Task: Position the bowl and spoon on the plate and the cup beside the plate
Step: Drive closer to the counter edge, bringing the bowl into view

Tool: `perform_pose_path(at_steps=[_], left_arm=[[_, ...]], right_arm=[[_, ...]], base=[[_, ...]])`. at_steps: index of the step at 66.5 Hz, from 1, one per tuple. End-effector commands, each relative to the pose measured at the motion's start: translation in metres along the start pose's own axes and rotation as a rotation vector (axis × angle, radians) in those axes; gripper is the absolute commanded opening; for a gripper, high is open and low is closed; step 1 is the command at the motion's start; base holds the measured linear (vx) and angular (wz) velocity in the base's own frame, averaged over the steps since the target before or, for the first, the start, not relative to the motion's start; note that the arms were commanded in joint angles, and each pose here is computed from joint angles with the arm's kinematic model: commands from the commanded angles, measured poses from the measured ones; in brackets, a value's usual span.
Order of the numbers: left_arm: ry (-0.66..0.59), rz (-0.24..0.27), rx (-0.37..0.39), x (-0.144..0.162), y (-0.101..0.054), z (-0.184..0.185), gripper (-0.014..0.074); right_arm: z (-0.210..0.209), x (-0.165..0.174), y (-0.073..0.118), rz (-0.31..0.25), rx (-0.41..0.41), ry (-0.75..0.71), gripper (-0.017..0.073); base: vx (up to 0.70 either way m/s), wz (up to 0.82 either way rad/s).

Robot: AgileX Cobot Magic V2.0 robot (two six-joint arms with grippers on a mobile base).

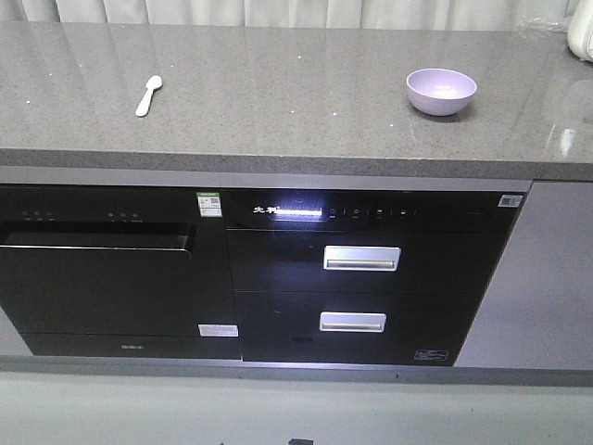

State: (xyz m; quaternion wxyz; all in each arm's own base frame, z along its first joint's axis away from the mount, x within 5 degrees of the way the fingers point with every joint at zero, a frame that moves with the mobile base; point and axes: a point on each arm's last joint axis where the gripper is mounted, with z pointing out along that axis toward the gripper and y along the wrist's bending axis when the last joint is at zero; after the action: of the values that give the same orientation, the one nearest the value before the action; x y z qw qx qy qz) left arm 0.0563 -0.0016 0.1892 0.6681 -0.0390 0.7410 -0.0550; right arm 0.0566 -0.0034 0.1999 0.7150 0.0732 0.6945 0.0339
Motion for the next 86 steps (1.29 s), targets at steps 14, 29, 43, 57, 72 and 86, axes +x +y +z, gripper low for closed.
perform_pose_path(at_steps=[14,29,43,57,72,86], left_arm=[[-0.059,-0.010,0.010,0.0015,0.0001,0.0005,-0.0007],[-0.059,-0.010,0.010,0.0015,0.0001,0.0005,-0.0007],[-0.059,-0.010,0.010,0.0015,0.0001,0.0005,-0.0007],[-0.059,-0.010,0.010,0.0015,0.0001,0.0005,-0.0007],[-0.059,-0.010,0.010,0.0015,0.0001,0.0005,-0.0007],[-0.059,-0.010,0.010,0.0015,0.0001,0.0005,-0.0007]], right_arm=[[-0.0007,-0.0043,0.0008,-0.016,-0.009,-0.072,-0.0004],[-0.0007,-0.0043,0.0008,-0.016,-0.009,-0.072,-0.0004],[-0.0007,-0.0043,0.0008,-0.016,-0.009,-0.072,-0.0004],[-0.0007,-0.0043,0.0008,-0.016,-0.009,-0.072,-0.0004],[-0.0007,-0.0042,0.0007,-0.016,-0.009,-0.071,-0.0004],[-0.0007,-0.0042,0.0007,-0.016,-0.009,-0.071,-0.0004]], base=[[0.07,-0.03],[0.05,-0.02],[0.04,-0.01],[0.03,-0.01],[0.03,-0.01],[0.03,-0.01]])
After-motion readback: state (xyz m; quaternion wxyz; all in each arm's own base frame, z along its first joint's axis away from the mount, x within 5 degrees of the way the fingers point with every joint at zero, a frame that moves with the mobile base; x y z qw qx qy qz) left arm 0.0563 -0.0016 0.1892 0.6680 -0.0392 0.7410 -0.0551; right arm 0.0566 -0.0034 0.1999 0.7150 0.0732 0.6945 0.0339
